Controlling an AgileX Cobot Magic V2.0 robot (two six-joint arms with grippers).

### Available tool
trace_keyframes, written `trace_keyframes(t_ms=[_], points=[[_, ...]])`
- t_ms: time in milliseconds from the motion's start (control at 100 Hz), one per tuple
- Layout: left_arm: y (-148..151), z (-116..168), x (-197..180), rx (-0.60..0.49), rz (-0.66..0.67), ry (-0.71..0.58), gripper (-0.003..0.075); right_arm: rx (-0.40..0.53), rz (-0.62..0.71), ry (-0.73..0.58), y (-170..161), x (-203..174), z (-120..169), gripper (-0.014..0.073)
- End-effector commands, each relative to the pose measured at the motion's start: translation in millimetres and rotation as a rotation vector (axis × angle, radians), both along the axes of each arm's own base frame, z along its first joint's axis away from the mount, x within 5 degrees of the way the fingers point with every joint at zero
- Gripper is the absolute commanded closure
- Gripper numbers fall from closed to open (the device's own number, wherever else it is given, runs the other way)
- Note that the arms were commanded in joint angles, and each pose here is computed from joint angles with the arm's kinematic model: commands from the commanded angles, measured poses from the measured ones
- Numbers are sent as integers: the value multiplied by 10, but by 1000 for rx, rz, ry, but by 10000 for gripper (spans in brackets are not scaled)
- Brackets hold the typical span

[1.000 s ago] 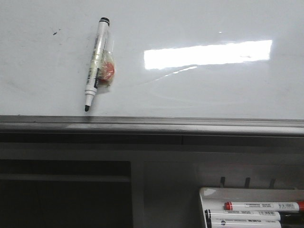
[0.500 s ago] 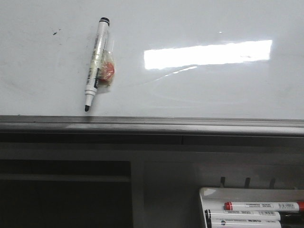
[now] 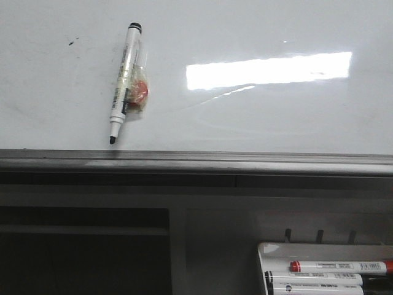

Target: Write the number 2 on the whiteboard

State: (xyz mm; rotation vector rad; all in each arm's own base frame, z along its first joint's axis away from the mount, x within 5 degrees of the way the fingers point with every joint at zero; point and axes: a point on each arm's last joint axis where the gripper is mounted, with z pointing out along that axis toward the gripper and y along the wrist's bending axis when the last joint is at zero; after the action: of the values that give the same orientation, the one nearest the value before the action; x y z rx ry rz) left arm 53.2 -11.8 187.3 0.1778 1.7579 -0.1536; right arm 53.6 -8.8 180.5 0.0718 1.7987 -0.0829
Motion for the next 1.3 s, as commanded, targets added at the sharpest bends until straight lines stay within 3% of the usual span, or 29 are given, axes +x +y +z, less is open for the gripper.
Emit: trace_keyframes(t_ms=[0,100,150,200,340,390,440,460,530,600,680,810,920,970,1030,1120,1170,1290], points=[[6,48,-3,-31,11,-89,741,-21,11,-28,5,0,-42,666],[8,50,-3,-25,11,-93,741,-79,10,-35,-7,1,-30,666],[8,60,-2,-30,12,-103,741,-154,21,-76,-7,8,13,666],[2,83,-1,-79,11,-118,741,-167,53,-153,25,18,82,666],[-9,194,-4,-543,25,-138,741,-131,181,-482,164,-11,367,666],[2,218,-3,-697,38,-132,741,-52,213,-590,193,-43,458,666],[12,238,-3,-832,49,-119,741,149,247,-667,203,-74,527,666],[13,239,-3,-884,52,-108,741,186,259,-681,208,-82,545,666],[-4,230,-6,-1017,46,-56,741,268,243,-650,190,-73,550,666],[2,239,-6,-1073,51,-50,741,452,197,-585,149,-57,555,666],[-12,386,-38,-988,12,-93,741,528,193,-596,138,-81,659,666],[-83,872,-118,-569,-90,-161,741,514,145,-504,99,-153,1022,666],[-123,1226,-2,-279,-98,-64,734,432,130,-367,78,-131,1295,624],[-148,1354,109,-181,-105,17,687,375,154,-315,88,-95,1409,547],[-202,1484,292,-77,-140,109,541,338,200,-254,123,-20,1520,418],[-312,1567,592,-79,-190,249,280,334,253,-159,200,127,1593,204],[-385,1585,744,-118,-225,316,207,330,289,-115,259,209,1591,137],[-604,1549,1038,-177,-362,393,262,322,345,-47,379,359,1546,124]])
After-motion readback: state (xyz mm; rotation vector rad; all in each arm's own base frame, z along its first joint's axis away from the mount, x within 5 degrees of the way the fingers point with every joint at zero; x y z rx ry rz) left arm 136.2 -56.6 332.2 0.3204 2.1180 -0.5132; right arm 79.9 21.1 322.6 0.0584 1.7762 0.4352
